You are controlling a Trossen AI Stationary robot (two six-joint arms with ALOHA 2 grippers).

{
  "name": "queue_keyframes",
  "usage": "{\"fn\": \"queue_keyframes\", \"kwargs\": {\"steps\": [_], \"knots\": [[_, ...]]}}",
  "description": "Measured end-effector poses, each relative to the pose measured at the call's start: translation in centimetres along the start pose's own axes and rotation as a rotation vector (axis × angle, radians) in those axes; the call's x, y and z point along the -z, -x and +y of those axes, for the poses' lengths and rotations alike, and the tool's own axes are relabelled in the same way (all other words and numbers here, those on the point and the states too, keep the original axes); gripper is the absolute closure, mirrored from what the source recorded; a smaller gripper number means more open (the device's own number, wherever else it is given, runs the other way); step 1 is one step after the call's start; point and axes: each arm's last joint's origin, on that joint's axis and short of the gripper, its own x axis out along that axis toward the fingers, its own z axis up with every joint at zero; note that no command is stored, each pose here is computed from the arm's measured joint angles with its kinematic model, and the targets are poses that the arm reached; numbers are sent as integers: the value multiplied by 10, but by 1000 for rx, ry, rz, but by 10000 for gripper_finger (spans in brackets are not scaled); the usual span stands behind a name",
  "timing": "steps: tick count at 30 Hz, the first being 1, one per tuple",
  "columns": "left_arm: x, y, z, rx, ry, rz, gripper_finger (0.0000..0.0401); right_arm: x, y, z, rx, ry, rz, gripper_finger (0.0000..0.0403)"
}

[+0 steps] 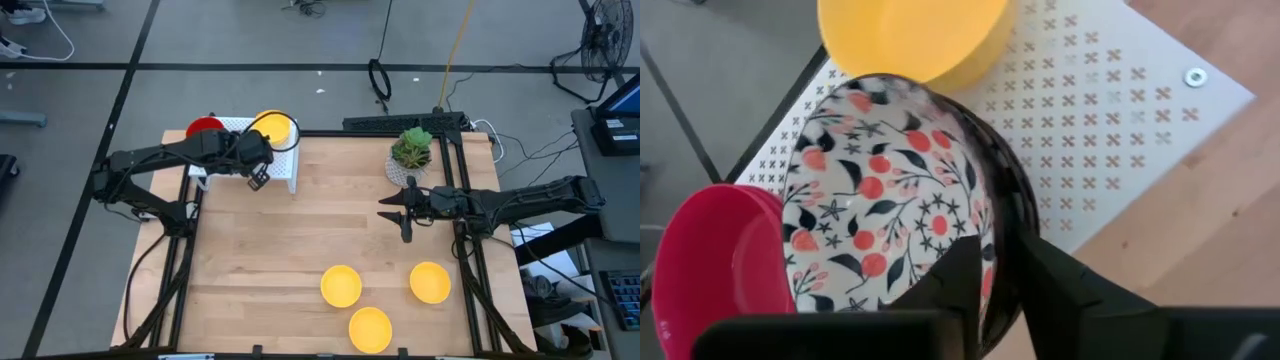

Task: Pick & Place Mini bowls
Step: Stack the black bowl on top of the black bowl on the shelf, then stack the yellow bowl on top of the yellow bowl on the shelf

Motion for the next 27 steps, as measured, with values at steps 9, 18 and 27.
{"fn": "queue_keyframes", "kwargs": {"steps": [9, 18, 27], "knots": [[-3, -1, 5, -9, -3, -7, 233, 0, 0, 2, -70, -7, 9, 248], [-11, 15, 10, 16, 6, -64, 195, -12, 1, 7, -195, 86, -106, 248], [-14, 21, 2, 107, 37, -100, 194, -8, 1, 7, -196, 36, -61, 248]]}}
